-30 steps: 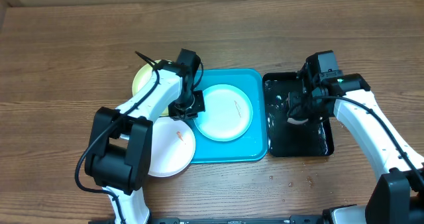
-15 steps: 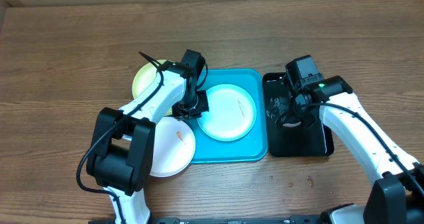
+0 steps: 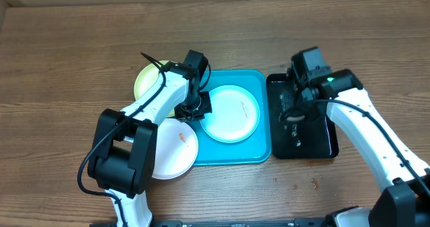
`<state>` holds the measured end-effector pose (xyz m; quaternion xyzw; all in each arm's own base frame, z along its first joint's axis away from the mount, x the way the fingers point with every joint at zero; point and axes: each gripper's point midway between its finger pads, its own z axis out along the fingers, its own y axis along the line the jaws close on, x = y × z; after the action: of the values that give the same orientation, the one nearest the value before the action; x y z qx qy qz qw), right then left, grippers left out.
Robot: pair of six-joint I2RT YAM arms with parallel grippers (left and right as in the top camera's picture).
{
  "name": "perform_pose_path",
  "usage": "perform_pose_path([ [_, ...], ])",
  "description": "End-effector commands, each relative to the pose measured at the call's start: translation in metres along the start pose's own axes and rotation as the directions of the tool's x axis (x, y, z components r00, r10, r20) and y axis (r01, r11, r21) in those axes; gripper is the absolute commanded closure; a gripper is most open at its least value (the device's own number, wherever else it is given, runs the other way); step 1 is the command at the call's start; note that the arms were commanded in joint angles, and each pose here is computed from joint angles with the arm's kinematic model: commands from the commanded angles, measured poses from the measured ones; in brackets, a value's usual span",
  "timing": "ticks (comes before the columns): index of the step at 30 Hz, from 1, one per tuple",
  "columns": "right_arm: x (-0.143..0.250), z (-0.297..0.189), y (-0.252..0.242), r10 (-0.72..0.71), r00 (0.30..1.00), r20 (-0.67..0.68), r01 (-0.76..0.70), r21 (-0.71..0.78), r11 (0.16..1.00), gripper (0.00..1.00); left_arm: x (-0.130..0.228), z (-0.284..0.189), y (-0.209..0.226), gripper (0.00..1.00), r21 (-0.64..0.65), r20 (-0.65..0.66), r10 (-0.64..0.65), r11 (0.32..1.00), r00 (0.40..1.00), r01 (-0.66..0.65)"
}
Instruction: Clean dirty plates on tray and stack at the side
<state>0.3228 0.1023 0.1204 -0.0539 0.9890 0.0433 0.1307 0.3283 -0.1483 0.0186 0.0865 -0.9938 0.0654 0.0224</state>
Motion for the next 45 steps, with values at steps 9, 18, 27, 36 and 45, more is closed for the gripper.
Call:
perform_pose_path([
  [9, -0.026, -0.031, 0.089, -0.042, 0.992, 0.118, 0.078, -0.317, 0.945, 0.96, -0.005, 0.0, -0.001, 0.96, -0.008, 0.015, -0.016, 1.0, 1.0, 0.017],
  [18, -0.016, 0.012, 0.108, -0.107, 0.991, 0.078, 0.118, -0.158, 0.98, 0.96, -0.004, 0.0, 0.0, 0.96, -0.012, 0.009, -0.017, 1.0, 1.0, 0.017],
  [27, -0.014, 0.069, 0.099, -0.116, 0.993, 0.02, 0.116, -0.01, 0.993, 0.96, -0.002, 0.001, 0.001, 0.96, -0.015, 0.003, -0.01, 1.0, 1.0, 0.01],
  [36, -0.016, 0.09, 0.101, -0.115, 0.993, 0.021, 0.116, -0.01, 0.993, 0.96, -0.002, 0.0, 0.001, 0.96, -0.017, 0.001, -0.011, 1.0, 1.0, 0.011],
  [45, -0.006, 0.108, 0.097, -0.114, 0.993, 0.014, 0.114, -0.011, 0.993, 0.96, -0.002, 0.0, 0.001, 0.96, -0.017, 0.001, -0.003, 1.0, 1.0, 0.003],
])
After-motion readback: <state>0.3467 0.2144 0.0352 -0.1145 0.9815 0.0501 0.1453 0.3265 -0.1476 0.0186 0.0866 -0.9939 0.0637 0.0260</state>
